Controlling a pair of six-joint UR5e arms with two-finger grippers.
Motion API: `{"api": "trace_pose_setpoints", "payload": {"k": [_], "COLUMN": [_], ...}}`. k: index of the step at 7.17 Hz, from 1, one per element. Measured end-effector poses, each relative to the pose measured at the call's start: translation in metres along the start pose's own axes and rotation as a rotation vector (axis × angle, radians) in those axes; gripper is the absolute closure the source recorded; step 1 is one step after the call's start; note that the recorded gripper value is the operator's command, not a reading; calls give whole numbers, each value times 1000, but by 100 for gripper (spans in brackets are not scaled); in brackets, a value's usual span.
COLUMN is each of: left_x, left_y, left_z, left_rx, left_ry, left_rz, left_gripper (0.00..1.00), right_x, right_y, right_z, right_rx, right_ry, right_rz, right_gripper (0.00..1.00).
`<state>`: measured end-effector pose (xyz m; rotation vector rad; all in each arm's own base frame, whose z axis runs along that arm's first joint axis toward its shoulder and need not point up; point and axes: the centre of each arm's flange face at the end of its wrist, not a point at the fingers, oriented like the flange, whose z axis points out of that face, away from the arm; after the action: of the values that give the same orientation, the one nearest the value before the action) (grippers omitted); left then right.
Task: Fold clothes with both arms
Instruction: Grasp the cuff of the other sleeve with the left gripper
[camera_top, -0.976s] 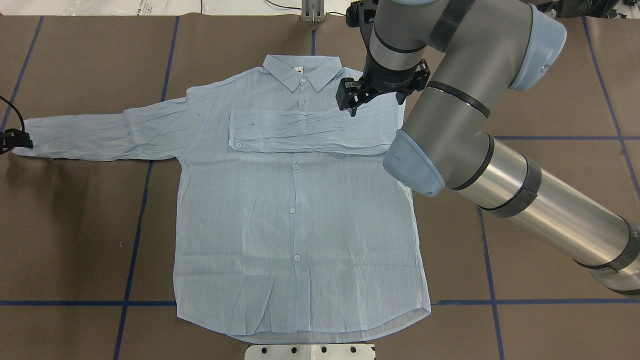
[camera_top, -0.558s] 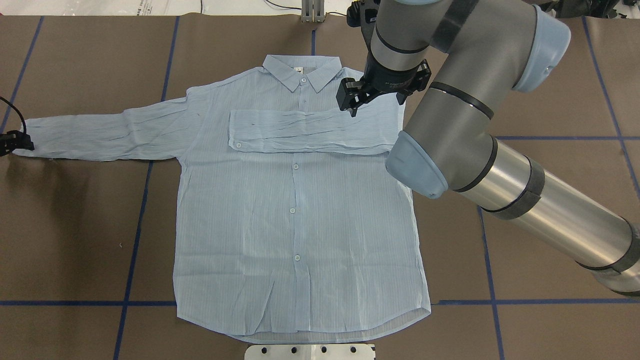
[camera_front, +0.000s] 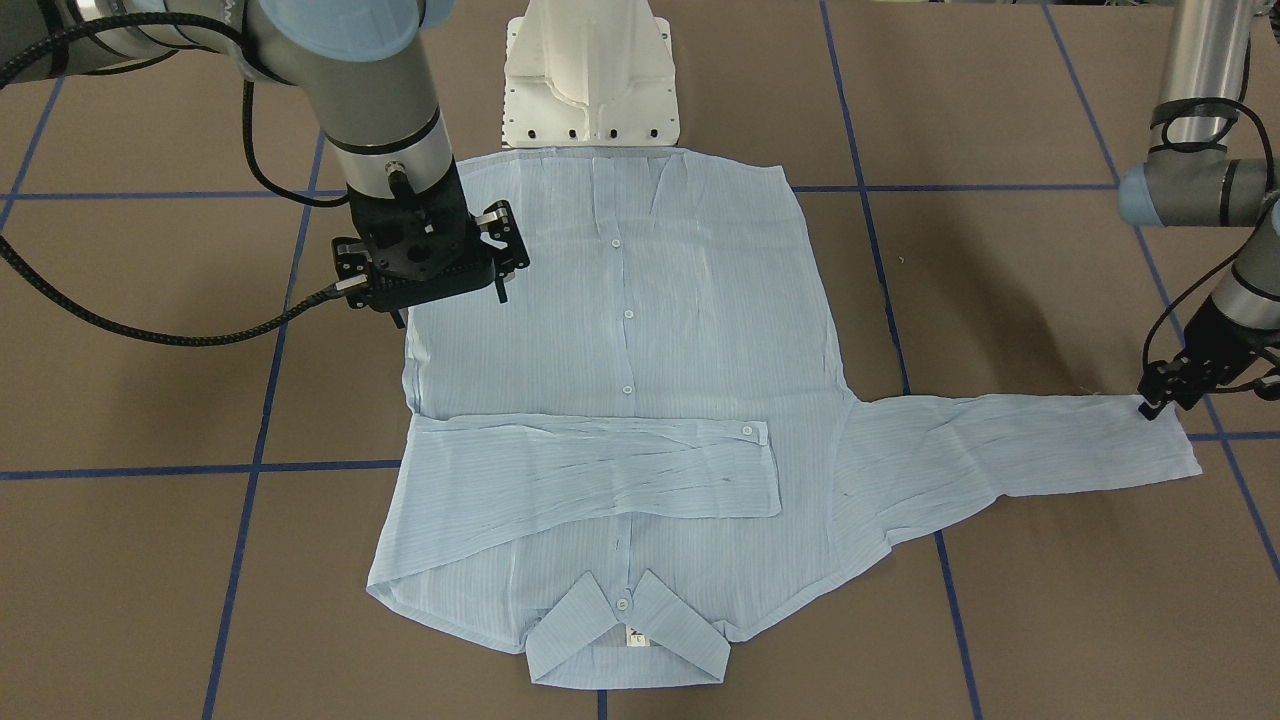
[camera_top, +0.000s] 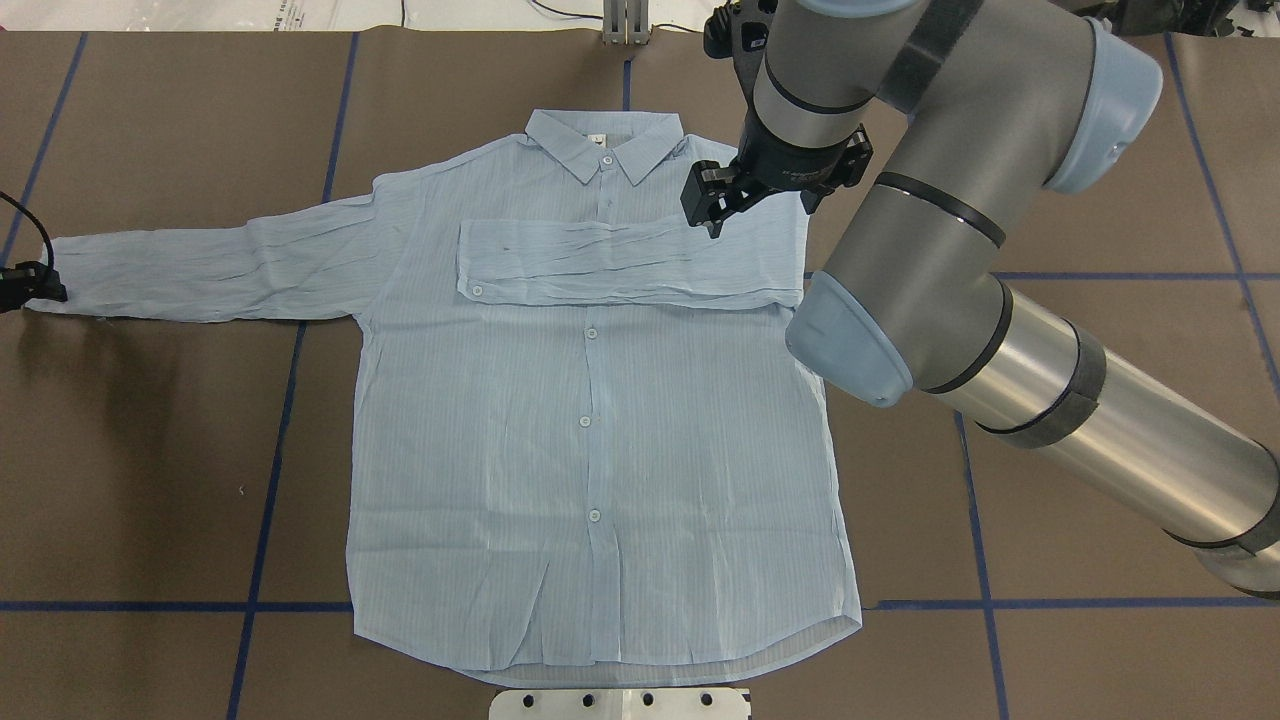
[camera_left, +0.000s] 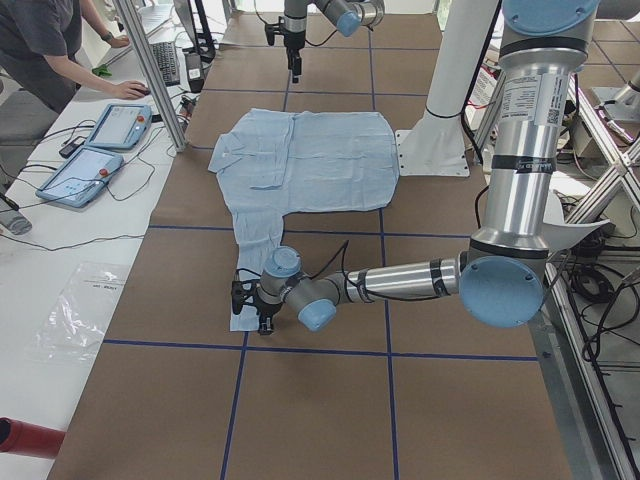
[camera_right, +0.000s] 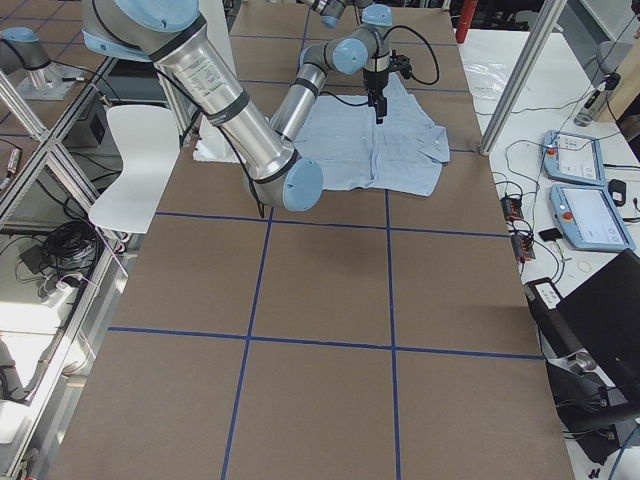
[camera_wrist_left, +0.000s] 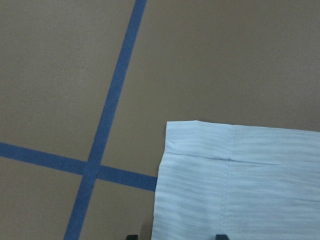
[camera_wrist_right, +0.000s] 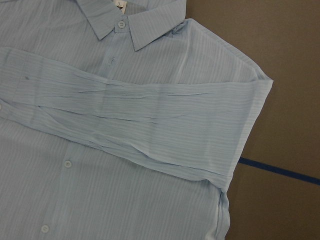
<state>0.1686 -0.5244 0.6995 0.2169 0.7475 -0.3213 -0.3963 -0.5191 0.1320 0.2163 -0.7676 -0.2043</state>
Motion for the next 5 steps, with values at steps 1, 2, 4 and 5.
{"api": "trace_pose_setpoints", "payload": {"k": [1,2,4,5], "left_x": [0,1,0,-1], "left_y": [0,0,1,1], "left_z": [0,0,0,0], "left_rx": [-1,-2,-4,-4], "left_ry": [1,2,1,0], "left_rz": [0,2,3,3], "left_gripper": [40,40,40,41], "right_x": [0,0,0,1], "right_y": [0,0,0,1], "right_z": [0,0,0,0], "right_rx": [0,0,0,0], "right_ry": [0,0,0,0], "right_rz": [-1,-1,0,1], "right_gripper": [0,0,0,0]}}
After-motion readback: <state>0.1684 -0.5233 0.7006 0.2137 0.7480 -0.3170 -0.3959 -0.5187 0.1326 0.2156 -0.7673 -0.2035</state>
